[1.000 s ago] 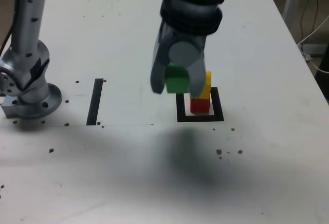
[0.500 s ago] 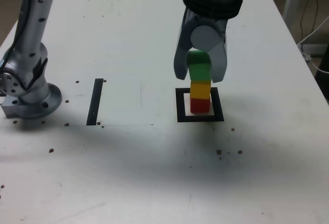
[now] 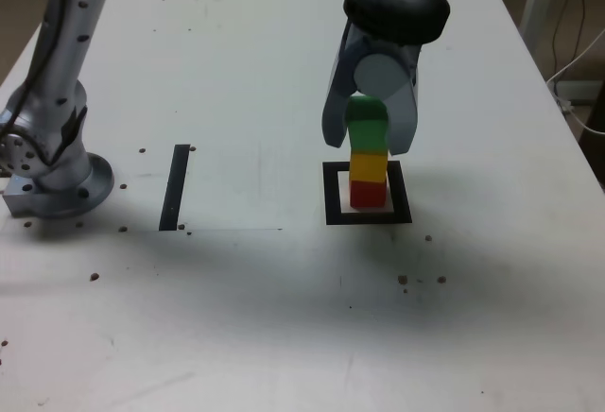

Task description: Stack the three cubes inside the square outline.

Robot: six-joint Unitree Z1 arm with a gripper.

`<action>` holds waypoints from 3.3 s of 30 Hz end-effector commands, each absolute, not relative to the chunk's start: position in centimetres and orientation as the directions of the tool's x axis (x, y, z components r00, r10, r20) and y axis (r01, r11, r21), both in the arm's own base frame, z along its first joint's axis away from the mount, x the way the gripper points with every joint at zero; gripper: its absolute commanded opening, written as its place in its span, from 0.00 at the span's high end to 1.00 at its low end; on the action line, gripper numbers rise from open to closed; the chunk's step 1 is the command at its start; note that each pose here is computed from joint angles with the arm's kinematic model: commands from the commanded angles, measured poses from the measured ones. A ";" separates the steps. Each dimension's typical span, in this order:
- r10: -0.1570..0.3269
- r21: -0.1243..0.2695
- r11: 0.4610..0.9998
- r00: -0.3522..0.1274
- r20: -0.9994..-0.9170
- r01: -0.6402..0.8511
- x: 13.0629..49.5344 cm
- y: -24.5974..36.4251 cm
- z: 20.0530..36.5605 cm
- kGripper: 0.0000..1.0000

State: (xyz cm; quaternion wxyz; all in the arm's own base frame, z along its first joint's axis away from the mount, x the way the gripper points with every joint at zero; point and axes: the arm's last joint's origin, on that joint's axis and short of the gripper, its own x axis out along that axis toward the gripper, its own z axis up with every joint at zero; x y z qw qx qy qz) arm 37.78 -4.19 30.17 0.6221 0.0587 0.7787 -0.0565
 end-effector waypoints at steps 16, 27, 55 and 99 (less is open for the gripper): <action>0.028 -0.018 0.987 -0.280 -0.960 0.161 37.8 -4.0 29.2 0.00; 0.029 -0.020 0.987 -0.294 -0.955 0.160 37.5 -4.0 29.1 0.00; 0.135 0.123 0.990 -0.247 -0.960 0.063 22.7 -2.1 34.5 0.00; -0.032 -0.049 0.998 -0.322 -0.946 0.043 15.6 -2.1 22.5 0.00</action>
